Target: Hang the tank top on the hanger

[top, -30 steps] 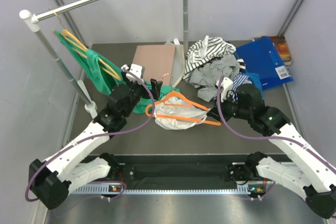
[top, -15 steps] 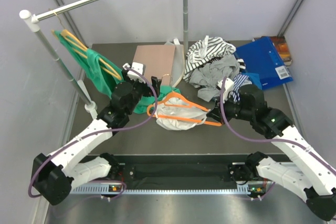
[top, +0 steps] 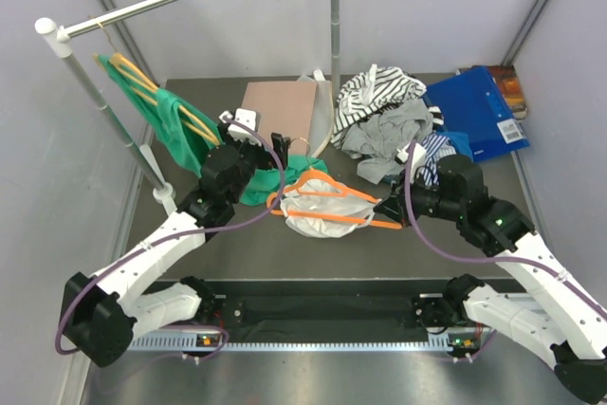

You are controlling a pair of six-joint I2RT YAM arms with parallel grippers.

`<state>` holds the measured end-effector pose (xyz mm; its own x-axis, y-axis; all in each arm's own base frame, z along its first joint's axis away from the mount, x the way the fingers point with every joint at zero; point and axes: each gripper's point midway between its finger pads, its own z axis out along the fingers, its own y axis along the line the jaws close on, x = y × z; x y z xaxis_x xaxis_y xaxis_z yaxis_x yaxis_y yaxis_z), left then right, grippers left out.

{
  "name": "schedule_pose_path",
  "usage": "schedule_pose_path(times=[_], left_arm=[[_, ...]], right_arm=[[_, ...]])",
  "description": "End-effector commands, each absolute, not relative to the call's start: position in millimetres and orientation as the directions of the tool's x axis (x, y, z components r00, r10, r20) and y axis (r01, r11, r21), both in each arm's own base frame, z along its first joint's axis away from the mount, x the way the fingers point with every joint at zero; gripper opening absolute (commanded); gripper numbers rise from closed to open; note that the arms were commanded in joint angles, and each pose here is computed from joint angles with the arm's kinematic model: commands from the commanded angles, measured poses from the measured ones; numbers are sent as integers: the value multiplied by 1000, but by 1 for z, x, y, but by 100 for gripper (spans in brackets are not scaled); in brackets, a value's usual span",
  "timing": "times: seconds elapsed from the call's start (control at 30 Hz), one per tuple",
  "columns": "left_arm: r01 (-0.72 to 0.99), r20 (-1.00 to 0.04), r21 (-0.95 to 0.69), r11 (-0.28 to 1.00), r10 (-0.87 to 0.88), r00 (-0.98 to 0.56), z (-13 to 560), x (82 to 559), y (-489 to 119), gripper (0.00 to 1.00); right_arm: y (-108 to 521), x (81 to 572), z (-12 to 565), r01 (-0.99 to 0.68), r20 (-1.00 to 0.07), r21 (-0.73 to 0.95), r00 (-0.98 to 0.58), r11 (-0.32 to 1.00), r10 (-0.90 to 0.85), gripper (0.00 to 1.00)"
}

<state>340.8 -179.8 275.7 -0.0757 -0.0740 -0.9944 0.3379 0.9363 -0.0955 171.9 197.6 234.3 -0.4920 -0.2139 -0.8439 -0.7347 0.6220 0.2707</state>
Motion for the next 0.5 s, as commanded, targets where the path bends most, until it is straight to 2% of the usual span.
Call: schedule_pose_path(times=[0.0, 0.47], left_arm=[[357, -991, -130, 925, -129, -27, 293, 348, -187, 99], [329, -982, -187, 926, -185, -35, 283, 358, -190, 99]], right_arm=[[202, 178, 270, -763, -902, 242, -405, 600, -151, 0], [216, 171, 292, -798, -916, 298, -393, 524, -77, 0]])
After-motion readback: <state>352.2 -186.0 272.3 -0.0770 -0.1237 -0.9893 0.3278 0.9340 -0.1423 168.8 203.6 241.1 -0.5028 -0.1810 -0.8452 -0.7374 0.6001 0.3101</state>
